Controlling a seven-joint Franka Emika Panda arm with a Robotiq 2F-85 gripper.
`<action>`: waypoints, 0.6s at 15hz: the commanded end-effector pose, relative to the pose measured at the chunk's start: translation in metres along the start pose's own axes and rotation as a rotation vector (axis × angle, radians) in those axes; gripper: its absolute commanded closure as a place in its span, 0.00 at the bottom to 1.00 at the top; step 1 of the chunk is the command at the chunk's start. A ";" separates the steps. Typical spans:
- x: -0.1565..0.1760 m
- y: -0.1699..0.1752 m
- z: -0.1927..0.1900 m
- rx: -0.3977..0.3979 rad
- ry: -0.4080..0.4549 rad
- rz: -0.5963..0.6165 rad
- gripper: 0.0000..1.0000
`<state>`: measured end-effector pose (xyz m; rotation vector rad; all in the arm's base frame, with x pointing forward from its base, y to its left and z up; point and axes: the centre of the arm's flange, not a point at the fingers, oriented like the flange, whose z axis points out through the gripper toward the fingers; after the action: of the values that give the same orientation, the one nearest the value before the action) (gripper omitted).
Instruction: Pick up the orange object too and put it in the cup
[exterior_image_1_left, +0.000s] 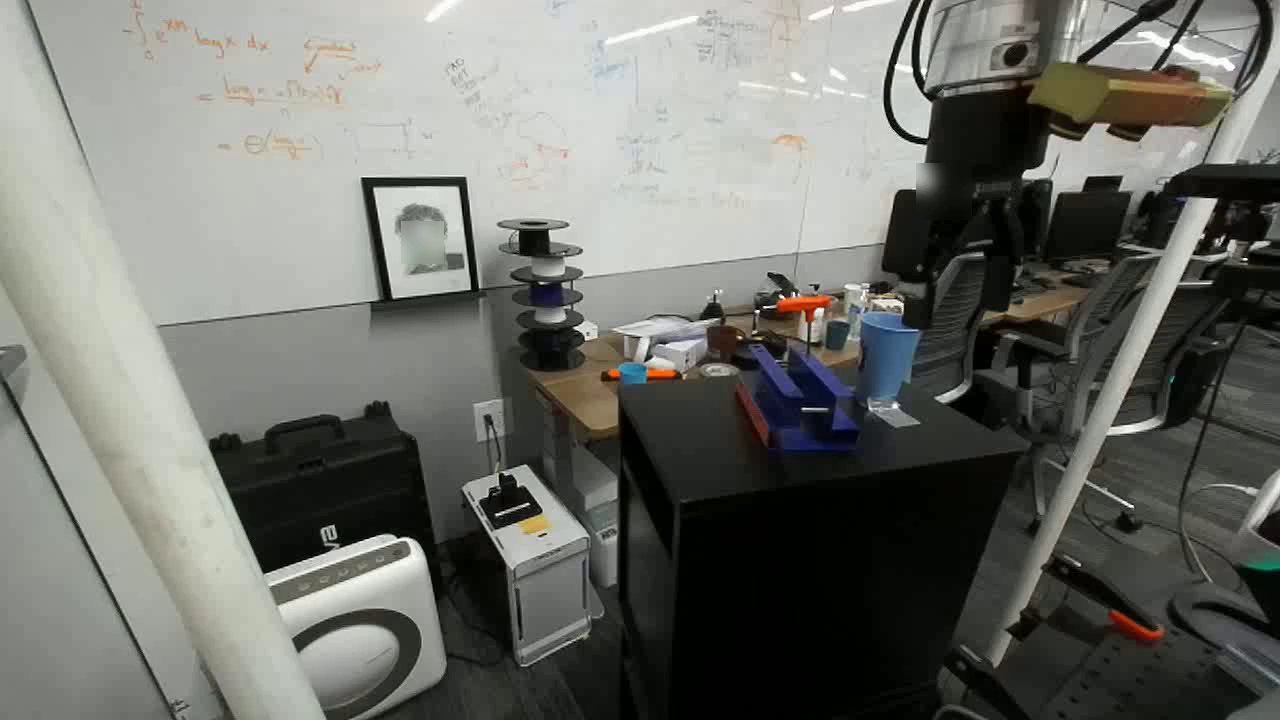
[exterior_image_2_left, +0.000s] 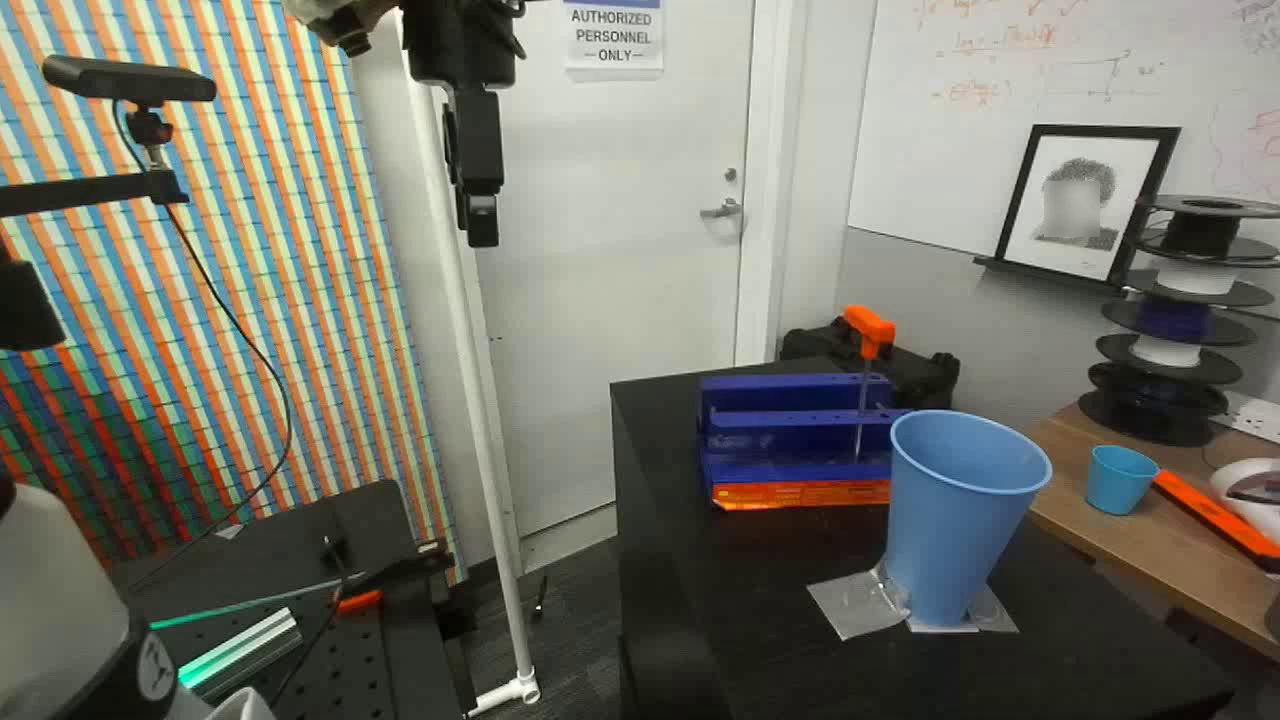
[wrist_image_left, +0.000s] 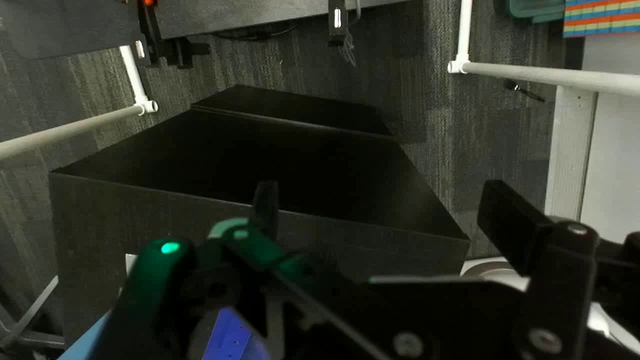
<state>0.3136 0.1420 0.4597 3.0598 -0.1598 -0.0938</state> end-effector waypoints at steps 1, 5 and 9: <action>0.000 0.000 -0.002 0.002 0.005 0.000 0.00; 0.000 -0.001 -0.006 0.005 0.015 -0.001 0.00; 0.000 -0.001 -0.006 0.005 0.015 -0.001 0.00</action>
<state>0.3143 0.1432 0.4659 3.0652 -0.1581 -0.0709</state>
